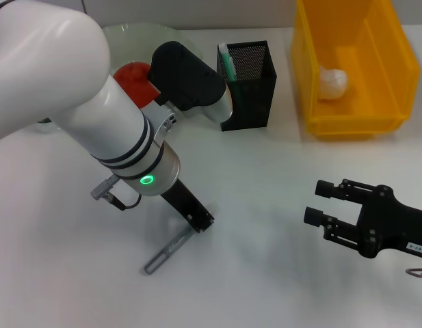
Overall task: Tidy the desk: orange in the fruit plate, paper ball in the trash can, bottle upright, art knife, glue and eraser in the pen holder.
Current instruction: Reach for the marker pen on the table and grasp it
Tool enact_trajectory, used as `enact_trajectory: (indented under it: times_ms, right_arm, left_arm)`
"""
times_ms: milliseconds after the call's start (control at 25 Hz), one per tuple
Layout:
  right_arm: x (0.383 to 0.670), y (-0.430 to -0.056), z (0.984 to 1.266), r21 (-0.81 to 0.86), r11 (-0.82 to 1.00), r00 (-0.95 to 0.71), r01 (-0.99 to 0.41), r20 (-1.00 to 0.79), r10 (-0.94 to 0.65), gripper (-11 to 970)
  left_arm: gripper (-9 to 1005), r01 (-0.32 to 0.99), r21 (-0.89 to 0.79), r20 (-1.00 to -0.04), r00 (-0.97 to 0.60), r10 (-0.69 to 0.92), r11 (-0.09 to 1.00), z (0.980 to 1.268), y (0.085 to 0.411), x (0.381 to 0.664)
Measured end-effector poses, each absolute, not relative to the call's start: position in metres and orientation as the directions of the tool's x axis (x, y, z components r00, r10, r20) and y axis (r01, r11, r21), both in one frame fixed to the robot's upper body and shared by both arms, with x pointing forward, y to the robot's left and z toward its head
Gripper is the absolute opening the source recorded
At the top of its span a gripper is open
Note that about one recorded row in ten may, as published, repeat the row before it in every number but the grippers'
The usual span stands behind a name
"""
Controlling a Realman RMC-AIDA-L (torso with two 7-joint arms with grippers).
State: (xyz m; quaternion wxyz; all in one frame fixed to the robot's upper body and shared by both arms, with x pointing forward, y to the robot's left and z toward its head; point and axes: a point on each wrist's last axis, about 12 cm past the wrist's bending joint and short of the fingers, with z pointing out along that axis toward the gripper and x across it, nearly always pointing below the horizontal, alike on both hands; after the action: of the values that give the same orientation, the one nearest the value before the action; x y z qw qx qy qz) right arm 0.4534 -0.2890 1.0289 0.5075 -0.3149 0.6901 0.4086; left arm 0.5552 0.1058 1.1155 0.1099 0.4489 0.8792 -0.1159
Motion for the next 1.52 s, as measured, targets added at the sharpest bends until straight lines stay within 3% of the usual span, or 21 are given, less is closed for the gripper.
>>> enact_trajectory:
  times_ms: [640,1520]
  right_arm:
    - [0.4546,-0.2886,1.0293,0.244,0.467,-0.286,-0.850,-0.958,-0.021,573]
    - [0.4533,-0.2897,1.0287,0.247,0.469,-0.291,-0.848,-0.957,-0.021,573]
  left_arm:
    - [241,0.816,-0.100,-0.297,-0.571,0.765,0.570,1.1129,0.1052,0.5556]
    - [149,0.824,-0.106,-0.306,-0.559,0.770,0.556,1.1141,0.0995,0.5545]
